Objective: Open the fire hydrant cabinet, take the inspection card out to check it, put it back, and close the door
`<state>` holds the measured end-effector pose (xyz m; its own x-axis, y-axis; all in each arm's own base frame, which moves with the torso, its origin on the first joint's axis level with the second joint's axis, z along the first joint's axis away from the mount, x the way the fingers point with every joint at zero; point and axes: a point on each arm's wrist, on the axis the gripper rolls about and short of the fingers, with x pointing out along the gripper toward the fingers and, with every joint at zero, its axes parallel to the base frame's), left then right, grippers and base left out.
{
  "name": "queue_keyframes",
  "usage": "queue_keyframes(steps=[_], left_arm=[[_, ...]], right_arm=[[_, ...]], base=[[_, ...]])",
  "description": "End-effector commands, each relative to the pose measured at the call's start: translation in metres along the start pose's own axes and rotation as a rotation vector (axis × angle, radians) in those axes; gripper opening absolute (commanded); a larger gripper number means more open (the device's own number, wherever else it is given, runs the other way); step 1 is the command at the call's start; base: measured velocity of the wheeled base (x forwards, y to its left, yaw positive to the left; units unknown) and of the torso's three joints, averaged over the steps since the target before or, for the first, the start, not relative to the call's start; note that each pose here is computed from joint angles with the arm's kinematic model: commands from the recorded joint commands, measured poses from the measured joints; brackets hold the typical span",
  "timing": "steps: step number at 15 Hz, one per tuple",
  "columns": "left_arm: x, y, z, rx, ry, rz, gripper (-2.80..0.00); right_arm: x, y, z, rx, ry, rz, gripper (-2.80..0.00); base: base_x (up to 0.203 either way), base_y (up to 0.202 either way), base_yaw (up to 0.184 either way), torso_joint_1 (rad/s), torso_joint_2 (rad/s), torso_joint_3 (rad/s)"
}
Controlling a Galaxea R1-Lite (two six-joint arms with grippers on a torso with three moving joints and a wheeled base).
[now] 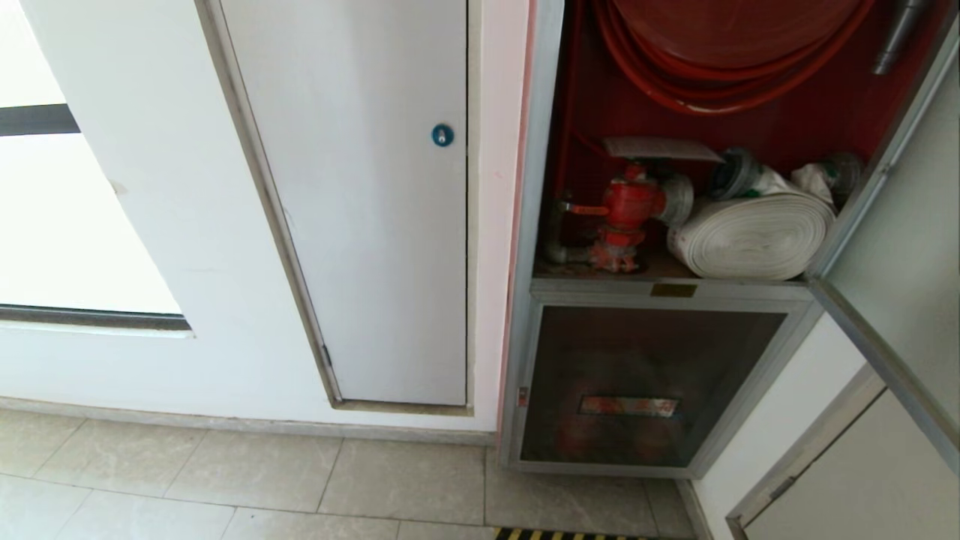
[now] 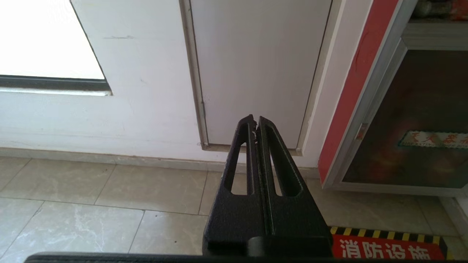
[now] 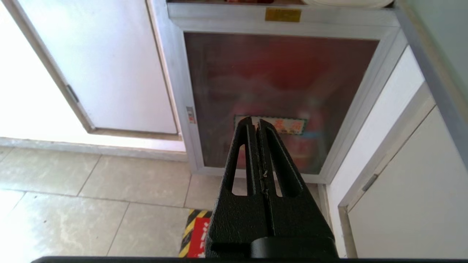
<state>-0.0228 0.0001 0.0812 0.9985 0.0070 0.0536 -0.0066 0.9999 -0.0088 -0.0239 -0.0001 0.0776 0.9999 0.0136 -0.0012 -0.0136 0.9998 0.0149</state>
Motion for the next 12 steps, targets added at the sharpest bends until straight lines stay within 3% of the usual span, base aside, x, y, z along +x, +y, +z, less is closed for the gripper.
queue_keyframes(steps=[1, 7, 12], left_arm=[[0.001, 0.000, -0.005, -0.001, 0.020, 0.001, -2.80], [0.001, 0.000, -0.005, -0.001, 0.020, 0.001, -2.80], [0.001, 0.000, -0.005, -0.001, 0.020, 0.001, -2.80]], right_arm=[[-0.002, 0.000, 0.008, 0.000, -0.024, 0.000, -2.80], [-0.003, -0.001, 0.054, 0.001, -0.028, -0.079, -2.80], [0.006, -0.005, 0.095, 0.003, -0.025, -0.309, -2.80]], base=[[0.000, 0.000, 0.000, 0.000, 0.00, 0.000], [0.000, 0.000, 0.000, 0.000, 0.00, 0.000], [0.000, 0.000, 0.000, 0.000, 0.00, 0.000]])
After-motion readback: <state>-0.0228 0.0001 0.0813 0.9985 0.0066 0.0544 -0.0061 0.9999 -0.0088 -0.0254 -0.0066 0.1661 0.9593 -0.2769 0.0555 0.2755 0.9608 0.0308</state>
